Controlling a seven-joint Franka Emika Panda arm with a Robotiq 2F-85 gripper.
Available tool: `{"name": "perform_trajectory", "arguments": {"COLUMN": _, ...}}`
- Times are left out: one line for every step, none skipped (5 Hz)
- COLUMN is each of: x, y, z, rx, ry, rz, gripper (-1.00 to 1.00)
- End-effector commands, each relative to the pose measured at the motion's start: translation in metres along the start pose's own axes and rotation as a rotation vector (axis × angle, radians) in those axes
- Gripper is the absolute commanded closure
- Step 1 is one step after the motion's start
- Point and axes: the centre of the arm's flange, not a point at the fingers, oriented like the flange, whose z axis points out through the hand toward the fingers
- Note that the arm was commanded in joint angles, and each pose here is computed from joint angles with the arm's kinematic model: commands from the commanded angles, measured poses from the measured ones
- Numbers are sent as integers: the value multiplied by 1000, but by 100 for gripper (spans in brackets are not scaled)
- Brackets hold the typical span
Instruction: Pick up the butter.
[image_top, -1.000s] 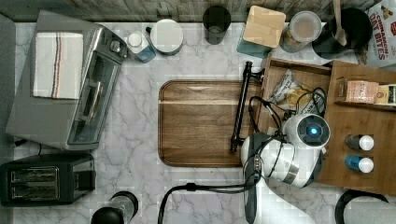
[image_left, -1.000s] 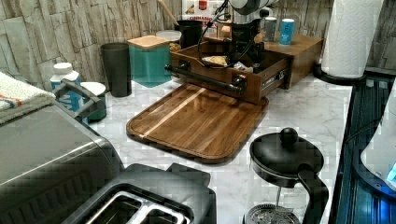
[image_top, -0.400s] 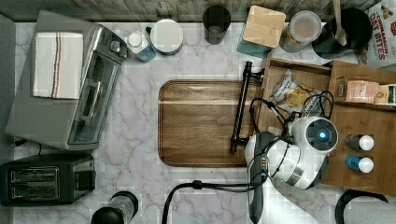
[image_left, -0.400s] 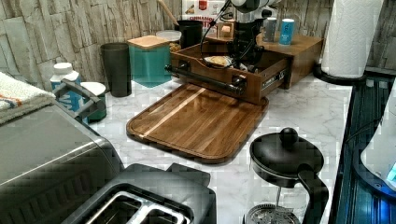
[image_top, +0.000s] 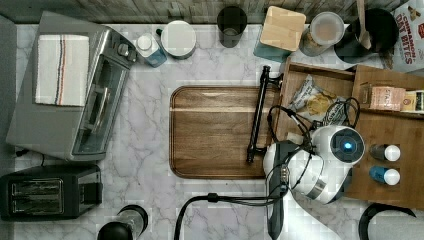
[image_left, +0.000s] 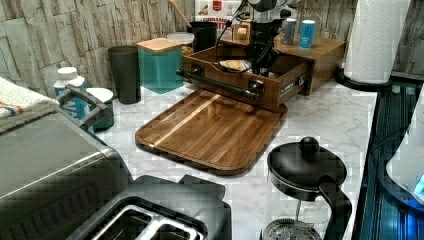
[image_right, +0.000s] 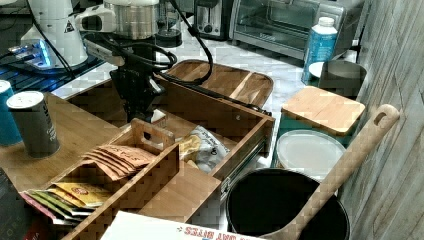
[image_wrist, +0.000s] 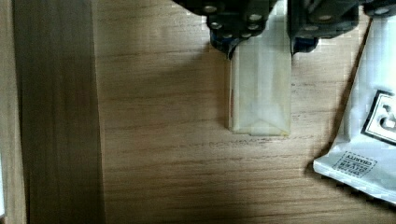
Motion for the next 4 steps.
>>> {"name": "perform_trajectory", "arguments": {"x": 4, "y": -8, "z": -80, "rx": 110, "ry": 87, "rz": -233, "gripper": 100}}
{"name": "perform_trajectory", "arguments": {"x": 1, "y": -18, "z": -127, "rx": 167, "ry": 78, "rz": -263, "gripper": 100}}
{"name": "perform_trajectory", "arguments": {"x": -1, "y": -25, "z": -179, "rx": 194, "ry": 61, "rz": -242, "gripper": 100}}
{"name": "perform_trajectory", "arguments": {"x": -26, "y": -32, "z": -228, "rx": 184, "ry": 49, "rz": -240, "gripper": 100}}
